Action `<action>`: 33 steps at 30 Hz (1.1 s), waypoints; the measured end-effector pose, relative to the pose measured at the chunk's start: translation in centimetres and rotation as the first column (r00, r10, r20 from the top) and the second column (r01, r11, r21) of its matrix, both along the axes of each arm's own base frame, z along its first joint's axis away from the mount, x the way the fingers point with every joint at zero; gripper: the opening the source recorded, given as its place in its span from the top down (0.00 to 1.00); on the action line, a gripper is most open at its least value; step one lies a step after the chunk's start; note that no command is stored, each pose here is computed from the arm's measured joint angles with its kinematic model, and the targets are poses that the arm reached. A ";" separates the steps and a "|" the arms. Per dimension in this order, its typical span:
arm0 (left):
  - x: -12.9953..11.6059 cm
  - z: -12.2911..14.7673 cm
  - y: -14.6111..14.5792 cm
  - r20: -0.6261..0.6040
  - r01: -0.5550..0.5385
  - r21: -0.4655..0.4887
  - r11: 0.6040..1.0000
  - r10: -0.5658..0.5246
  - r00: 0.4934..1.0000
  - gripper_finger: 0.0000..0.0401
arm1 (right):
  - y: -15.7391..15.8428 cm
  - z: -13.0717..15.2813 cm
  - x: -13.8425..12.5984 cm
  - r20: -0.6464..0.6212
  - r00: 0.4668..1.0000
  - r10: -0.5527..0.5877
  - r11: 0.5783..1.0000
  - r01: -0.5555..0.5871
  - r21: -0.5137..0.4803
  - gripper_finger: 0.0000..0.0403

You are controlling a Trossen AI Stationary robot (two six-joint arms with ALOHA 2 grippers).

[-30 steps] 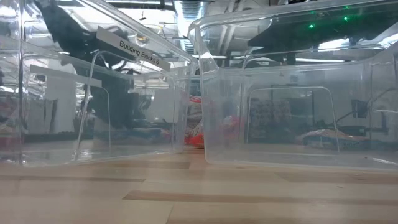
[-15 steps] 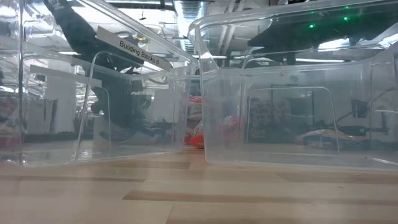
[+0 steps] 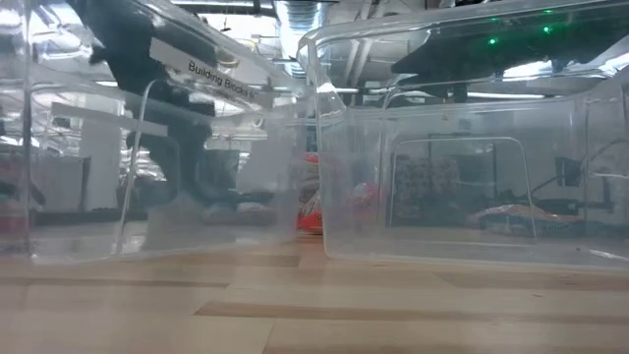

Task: Sort Maruchan noodles
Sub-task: Put the blue noodle pack into the bottom left transparent bin

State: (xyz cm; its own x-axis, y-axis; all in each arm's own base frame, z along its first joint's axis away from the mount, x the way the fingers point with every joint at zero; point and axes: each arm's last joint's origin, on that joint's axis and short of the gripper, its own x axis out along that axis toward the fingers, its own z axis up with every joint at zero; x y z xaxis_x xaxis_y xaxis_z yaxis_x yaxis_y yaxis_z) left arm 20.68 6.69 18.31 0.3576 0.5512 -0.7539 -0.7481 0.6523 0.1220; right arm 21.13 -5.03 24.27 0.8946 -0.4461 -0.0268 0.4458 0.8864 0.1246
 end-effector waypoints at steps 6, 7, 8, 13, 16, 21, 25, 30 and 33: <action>-1.2 3.2 -2.0 0.130 0.001 0.131 0.991 -0.018 0.991 1.00 | 0.0 0.0 0.0 0.000 1.000 0.000 1.000 0.000 0.000 0.34; -1.4 3.6 -2.3 0.150 -0.002 0.153 0.988 -0.022 0.988 1.00 | 0.0 0.0 0.0 0.000 1.000 0.000 1.000 0.000 0.000 0.34; -1.6 4.1 -2.6 0.165 -0.008 0.178 0.984 -0.021 0.986 1.00 | 0.0 0.0 0.0 0.000 1.000 0.000 1.000 0.000 0.000 0.34; -2.6 5.5 -3.5 0.211 -0.090 0.329 0.940 0.020 0.977 1.00 | 0.0 0.0 0.0 0.001 1.000 0.000 1.000 0.000 0.000 0.34; -2.7 6.0 -4.2 0.229 -0.128 0.403 0.906 0.035 0.973 1.00 | 0.0 0.0 0.0 0.001 1.000 0.000 1.000 0.000 0.000 0.34; -1.7 7.4 -6.4 0.273 -0.018 0.485 0.875 -0.131 0.953 1.00 | 0.0 0.0 0.0 0.001 1.000 0.000 1.000 0.000 0.000 0.34; -0.9 9.1 -9.4 0.339 0.183 0.545 0.818 -0.414 0.845 1.00 | 0.0 0.0 0.0 0.001 1.000 0.000 1.000 0.000 0.000 0.34; -1.0 10.4 -13.0 0.327 0.458 0.621 0.637 -0.740 0.587 1.00 | 0.0 0.0 0.0 0.001 1.000 0.000 1.000 0.000 0.000 0.34; -1.4 10.2 -14.6 0.272 0.621 0.627 0.470 -0.879 0.391 1.00 | 0.0 0.0 0.0 0.001 1.000 0.000 1.000 0.000 0.000 0.34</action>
State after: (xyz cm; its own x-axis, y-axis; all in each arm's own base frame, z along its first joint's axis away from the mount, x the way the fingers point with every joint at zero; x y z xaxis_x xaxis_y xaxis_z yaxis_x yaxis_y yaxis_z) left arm 19.26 -7.90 28.48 0.9942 0.0026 -0.1076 0.0294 0.9552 0.2946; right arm 21.13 -5.03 24.28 0.8945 -0.4463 -0.0257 0.4459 0.8864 0.1249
